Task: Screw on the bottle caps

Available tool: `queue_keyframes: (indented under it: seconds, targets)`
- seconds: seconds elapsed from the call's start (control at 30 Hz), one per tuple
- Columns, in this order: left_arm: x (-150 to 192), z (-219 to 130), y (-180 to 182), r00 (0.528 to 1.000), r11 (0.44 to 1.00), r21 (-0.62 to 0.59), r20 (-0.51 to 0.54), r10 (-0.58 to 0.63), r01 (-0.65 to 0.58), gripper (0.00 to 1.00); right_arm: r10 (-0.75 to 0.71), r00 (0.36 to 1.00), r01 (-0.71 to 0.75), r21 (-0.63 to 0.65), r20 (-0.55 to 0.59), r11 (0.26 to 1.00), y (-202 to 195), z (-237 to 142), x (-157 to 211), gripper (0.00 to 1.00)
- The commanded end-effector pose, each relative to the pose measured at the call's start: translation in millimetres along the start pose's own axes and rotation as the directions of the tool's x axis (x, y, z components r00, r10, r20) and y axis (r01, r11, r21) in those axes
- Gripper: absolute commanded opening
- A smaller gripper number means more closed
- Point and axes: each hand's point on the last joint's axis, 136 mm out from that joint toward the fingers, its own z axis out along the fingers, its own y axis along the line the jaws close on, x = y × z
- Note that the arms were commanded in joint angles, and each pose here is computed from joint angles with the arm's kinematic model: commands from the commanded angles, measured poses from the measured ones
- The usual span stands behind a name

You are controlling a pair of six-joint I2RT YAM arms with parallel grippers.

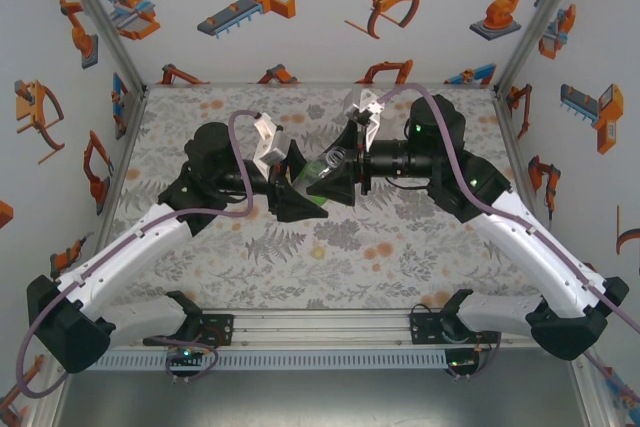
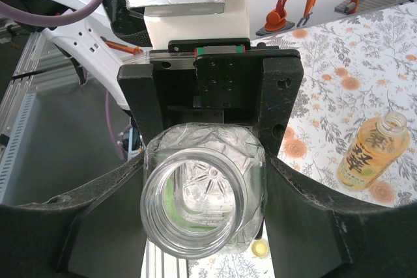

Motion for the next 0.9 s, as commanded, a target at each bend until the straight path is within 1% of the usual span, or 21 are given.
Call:
queue_keyframes:
  seconds: [0.0, 0.03, 0.07, 0.1, 0.13, 0.17, 0.27, 0.37, 0.47, 0.6, 0.7, 0.77, 0.87]
  targets:
    - [-19.4, 0.4, -4.0, 0.999, 0.999, 0.01, 0.031, 0.045, -0.045, 0.47, -0.026, 1.0, 0.025, 0.007, 0.011, 1.0, 5.3, -4.3, -6.0, 0.05]
    - [-18.8, 0.2, -3.1, 0.998, 0.999, 0.003, 0.028, 0.047, -0.047, 0.46, -0.026, 1.0, 0.026, 0.016, 0.009, 1.0, 4.4, -4.9, -5.8, 0.06]
    - [-17.1, 0.0, -1.9, 0.998, 0.999, -0.007, 0.022, 0.05, -0.05, 0.44, -0.027, 1.0, 0.027, 0.038, 0.01, 0.999, 1.5, -6.0, -6.2, 0.14]
    - [-15.3, -0.4, -0.4, 0.998, 0.998, -0.019, 0.015, 0.055, -0.055, 0.43, -0.026, 1.0, 0.025, 0.063, 0.012, 0.998, -1.8, -7.4, -6.0, 0.28]
    - [-13.3, -1.4, 2.1, 0.998, 0.998, -0.037, 0.007, 0.058, -0.058, 0.41, -0.028, 1.0, 0.026, 0.095, 0.012, 0.995, -6.0, -9.5, -5.8, 0.39]
    - [-11.7, -2.4, 4.7, 0.998, 0.996, -0.057, -0.001, 0.064, -0.064, 0.39, -0.035, 0.999, 0.033, 0.118, 0.011, 0.992, -8.2, -12.1, -5.7, 0.46]
    - [-10.9, -8.8, 11.1, 0.997, 0.992, -0.106, -0.016, 0.074, -0.076, 0.33, -0.044, 0.999, 0.043, 0.191, 0.0, 0.981, -15.3, -19.9, -4.3, 0.61]
    - [-12.3, -18.6, 17.4, 0.997, 0.986, -0.148, -0.02, 0.076, -0.079, 0.29, -0.048, 0.999, 0.046, 0.267, 0.002, 0.963, -22.8, -29.6, -5.7, 0.7]
    - [-15.6, -31.4, 24.8, 0.997, 0.978, -0.194, -0.017, 0.076, -0.078, 0.21, -0.049, 0.999, 0.044, 0.33, 0.008, 0.943, -29.2, -38.0, -7.3, 0.73]
    - [-18.4, -49.7, 34.5, 0.997, 0.963, -0.258, -0.016, 0.077, -0.079, 0.11, -0.025, 0.999, 0.014, 0.367, 0.024, 0.93, -34.5, -42.0, -4.9, 0.73]
    - [-16.7, -61.1, 40.6, 0.997, 0.952, -0.297, -0.021, 0.071, -0.074, 0.06, 0.047, 0.999, -0.05, 0.417, 0.018, 0.907, -48.9, -39.4, 5.8, 0.71]
    - [-13.8, -68.5, 46.2, 0.999, 0.945, -0.323, -0.019, 0.049, -0.053, 0.0, 0.117, 0.993, -0.109, 0.47, 0.013, 0.876, -64.5, -36.0, 18.2, 0.69]
    - [-9.8, -79.4, 54.8, 1.0, 0.939, -0.343, 0.001, 0.023, -0.021, 0.0, 0.203, 0.979, -0.168, 0.54, -0.006, 0.825, -84.0, -29.9, 40.9, 0.66]
